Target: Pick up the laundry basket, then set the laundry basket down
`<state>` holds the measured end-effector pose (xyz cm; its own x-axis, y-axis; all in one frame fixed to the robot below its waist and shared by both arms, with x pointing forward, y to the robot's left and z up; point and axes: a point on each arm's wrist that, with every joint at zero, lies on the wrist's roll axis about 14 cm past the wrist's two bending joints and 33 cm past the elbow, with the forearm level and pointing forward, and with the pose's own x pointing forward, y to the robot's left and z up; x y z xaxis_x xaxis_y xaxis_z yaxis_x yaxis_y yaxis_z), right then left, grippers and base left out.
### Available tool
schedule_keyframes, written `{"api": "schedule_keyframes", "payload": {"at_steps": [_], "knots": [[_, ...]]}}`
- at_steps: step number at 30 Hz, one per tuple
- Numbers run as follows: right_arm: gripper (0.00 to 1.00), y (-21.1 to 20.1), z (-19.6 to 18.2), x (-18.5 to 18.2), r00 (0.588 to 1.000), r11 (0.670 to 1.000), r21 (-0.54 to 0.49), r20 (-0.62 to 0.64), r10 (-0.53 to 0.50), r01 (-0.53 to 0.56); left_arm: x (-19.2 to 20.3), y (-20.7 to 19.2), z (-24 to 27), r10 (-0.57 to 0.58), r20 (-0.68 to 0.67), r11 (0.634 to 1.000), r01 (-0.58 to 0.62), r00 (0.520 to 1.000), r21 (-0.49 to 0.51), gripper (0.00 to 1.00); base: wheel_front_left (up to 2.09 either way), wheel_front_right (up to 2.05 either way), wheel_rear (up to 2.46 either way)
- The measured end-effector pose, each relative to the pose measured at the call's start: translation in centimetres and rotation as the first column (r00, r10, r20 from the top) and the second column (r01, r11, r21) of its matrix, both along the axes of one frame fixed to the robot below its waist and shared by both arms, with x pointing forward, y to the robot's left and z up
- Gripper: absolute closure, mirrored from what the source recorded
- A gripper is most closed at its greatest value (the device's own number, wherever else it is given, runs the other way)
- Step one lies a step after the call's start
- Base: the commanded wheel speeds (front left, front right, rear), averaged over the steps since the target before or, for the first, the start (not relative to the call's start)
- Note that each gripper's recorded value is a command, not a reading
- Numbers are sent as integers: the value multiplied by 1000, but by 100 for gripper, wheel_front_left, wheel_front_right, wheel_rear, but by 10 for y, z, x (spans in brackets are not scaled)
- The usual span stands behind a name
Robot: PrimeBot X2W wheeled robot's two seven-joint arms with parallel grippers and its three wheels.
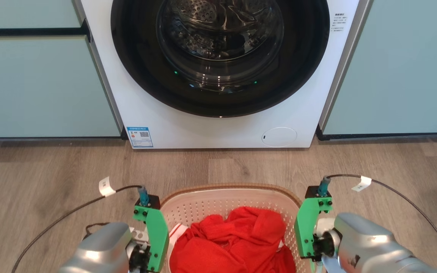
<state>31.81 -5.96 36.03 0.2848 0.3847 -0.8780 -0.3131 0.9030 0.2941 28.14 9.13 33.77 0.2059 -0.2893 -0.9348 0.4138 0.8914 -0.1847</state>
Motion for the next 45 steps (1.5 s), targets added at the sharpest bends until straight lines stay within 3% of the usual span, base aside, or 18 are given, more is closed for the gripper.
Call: {"api": "schedule_keyframes", "payload": {"at_steps": [45], "knots": [[100,1,-2,-2,1000,1000,-1,-6,4,-4,-2,1,0,4,-8,1000,-4,1000,1,100,0,0,0]]}}
